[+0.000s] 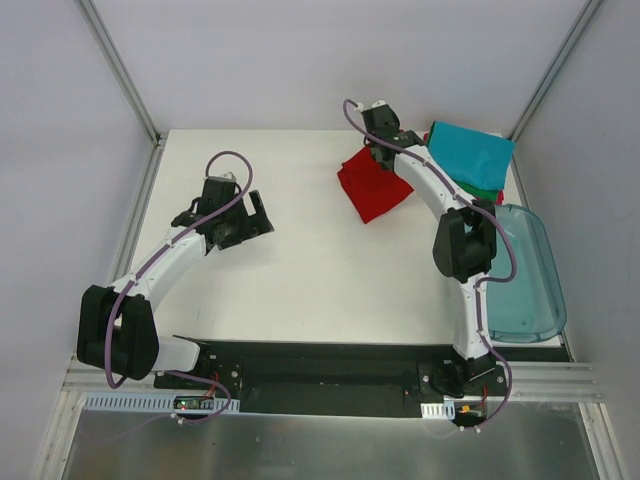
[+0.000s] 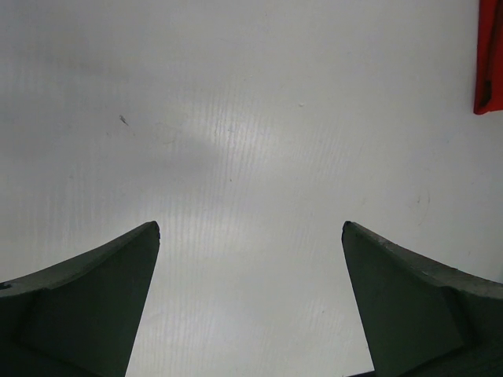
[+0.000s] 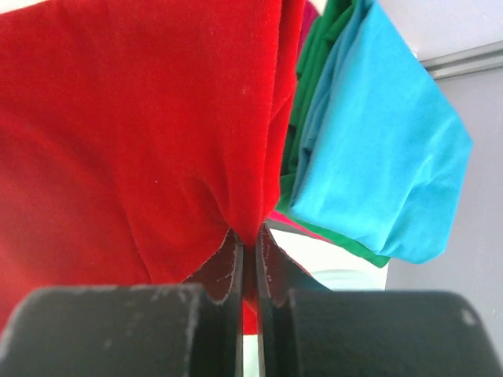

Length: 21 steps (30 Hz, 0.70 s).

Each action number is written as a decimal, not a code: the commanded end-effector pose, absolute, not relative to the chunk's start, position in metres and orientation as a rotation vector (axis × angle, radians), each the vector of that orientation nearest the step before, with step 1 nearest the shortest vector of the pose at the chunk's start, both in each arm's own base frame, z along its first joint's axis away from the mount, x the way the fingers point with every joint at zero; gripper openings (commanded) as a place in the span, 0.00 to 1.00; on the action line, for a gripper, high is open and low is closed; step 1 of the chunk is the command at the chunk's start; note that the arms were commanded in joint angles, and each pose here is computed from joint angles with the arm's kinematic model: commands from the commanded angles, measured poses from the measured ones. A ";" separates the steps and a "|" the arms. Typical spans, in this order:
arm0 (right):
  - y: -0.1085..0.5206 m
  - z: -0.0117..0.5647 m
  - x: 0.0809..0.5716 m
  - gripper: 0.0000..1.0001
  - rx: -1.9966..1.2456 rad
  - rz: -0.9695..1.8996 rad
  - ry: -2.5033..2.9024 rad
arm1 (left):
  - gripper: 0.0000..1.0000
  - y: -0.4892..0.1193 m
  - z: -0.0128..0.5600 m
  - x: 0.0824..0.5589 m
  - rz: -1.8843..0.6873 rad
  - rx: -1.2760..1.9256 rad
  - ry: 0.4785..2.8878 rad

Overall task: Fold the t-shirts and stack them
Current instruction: Put the neatly folded tshirt into the corner of the board with the right arm

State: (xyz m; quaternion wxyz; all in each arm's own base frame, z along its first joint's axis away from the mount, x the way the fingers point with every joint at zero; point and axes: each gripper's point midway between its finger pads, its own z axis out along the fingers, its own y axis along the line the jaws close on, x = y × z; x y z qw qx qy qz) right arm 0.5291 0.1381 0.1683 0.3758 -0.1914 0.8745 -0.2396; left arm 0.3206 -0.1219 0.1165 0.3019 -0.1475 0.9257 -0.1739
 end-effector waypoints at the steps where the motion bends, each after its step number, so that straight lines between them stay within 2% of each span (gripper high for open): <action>1: 0.127 0.216 0.545 0.01 -0.359 -0.551 2.151 | 0.99 -0.112 0.126 0.324 -0.420 -0.379 2.435; 4: 0.125 0.226 0.552 0.01 -0.311 -0.490 2.127 | 0.99 -0.111 0.125 0.324 -0.412 -0.375 2.441; 10: 0.094 0.261 0.560 0.01 -0.131 -0.643 2.025 | 0.99 -0.106 0.123 0.326 -0.382 -0.386 2.450; 21: 0.060 0.323 0.573 0.01 0.082 -0.644 1.872 | 0.99 -0.101 0.125 0.329 -0.355 -0.401 2.451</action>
